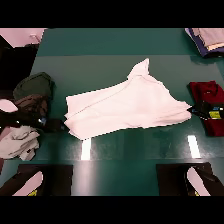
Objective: Fold the shirts.
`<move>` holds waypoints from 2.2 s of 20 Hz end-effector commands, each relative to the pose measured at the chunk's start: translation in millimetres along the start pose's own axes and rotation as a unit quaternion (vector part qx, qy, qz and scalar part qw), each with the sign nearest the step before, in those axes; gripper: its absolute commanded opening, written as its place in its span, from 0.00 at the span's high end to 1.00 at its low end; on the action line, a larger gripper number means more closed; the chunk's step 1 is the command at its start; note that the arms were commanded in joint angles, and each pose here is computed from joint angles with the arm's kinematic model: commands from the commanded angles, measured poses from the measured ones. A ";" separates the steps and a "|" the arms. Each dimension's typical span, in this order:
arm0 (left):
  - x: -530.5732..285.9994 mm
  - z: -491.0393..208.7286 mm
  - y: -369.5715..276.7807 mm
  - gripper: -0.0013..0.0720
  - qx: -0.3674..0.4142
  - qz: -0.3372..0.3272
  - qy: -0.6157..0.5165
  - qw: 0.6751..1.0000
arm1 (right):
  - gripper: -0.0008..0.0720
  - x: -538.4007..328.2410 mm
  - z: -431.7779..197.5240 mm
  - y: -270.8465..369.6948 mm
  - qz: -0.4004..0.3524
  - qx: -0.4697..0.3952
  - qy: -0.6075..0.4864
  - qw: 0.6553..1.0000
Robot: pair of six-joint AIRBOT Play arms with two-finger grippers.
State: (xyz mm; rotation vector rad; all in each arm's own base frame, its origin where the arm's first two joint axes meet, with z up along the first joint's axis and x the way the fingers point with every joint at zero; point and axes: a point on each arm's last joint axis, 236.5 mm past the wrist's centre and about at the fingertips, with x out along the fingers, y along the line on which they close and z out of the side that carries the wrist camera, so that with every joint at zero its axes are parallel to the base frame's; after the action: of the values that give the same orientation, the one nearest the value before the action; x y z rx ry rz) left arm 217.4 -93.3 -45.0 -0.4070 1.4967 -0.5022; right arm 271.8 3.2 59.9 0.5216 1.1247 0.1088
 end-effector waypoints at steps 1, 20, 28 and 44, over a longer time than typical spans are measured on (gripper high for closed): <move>28.0 -18.4 20.4 0.28 -0.023 0.010 0.001 1.000 | 0.97 0.3 1.1 -0.7 -0.001 -0.001 -0.002 1.000; 45.6 9.2 14.8 0.48 0.044 0.049 -0.045 0.997 | 0.96 0.2 -4.6 0.5 0.002 -0.001 0.010 1.000; 51.7 -3.4 1.2 0.82 0.023 0.016 -0.015 1.000 | 0.96 0.2 -5.7 0.6 0.002 -0.001 0.012 1.000; -341.7 120.8 -232.4 0.95 0.290 0.086 -0.454 0.838 | 0.97 -200.3 138.6 150.0 0.101 -0.154 -0.327 0.927</move>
State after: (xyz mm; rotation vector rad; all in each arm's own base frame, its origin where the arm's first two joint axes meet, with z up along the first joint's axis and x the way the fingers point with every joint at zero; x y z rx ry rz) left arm 327.0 -121.5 254.1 -0.0783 0.7080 -0.5831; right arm 325.7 12.6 232.6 0.4208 0.6772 0.2292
